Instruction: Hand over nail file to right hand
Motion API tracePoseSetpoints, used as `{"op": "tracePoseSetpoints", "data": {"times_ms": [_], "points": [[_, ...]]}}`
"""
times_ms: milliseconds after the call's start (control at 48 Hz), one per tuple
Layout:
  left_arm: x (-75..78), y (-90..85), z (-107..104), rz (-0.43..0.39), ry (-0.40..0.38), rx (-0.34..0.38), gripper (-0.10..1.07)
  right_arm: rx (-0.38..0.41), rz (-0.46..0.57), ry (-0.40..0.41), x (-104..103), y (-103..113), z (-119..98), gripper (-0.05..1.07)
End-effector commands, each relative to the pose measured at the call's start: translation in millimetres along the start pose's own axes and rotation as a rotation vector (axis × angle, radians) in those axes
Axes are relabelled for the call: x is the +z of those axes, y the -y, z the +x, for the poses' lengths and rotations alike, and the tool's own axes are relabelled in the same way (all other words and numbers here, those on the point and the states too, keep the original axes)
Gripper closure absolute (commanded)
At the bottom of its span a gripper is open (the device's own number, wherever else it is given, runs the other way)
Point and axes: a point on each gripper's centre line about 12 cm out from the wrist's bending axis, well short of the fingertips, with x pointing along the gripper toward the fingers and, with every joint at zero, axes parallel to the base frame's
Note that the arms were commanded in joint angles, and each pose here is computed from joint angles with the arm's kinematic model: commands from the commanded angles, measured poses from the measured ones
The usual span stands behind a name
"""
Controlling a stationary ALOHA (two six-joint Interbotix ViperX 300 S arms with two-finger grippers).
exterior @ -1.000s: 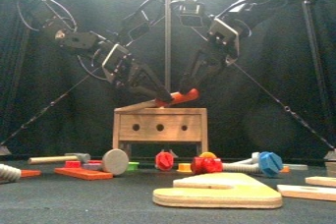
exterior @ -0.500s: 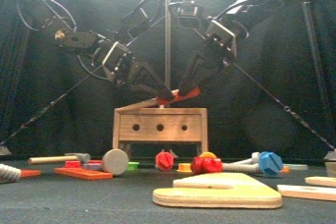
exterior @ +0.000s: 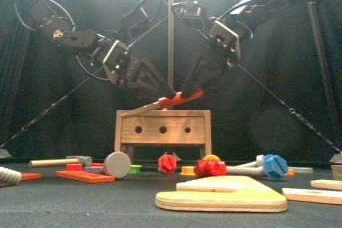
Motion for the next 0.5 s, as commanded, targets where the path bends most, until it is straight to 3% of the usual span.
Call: {"op": "tracePoseSetpoints", "data": {"times_ms": [0,229,479], "points": [[14.7,-3.3,-8,-0.001,0.075,0.013,0.02,0.004,0.015,0.034,11,1,-6,0.52],[16.9,-1.1,-27,-0.008,0.189,0.021,-0.01,0.005,0.020,0.034,11,1,-7,0.52],[9.6,-2.4,-32,-0.030,0.193,0.035,-0.01,0.009,0.054,0.036,15,1,-8,0.52]]}}
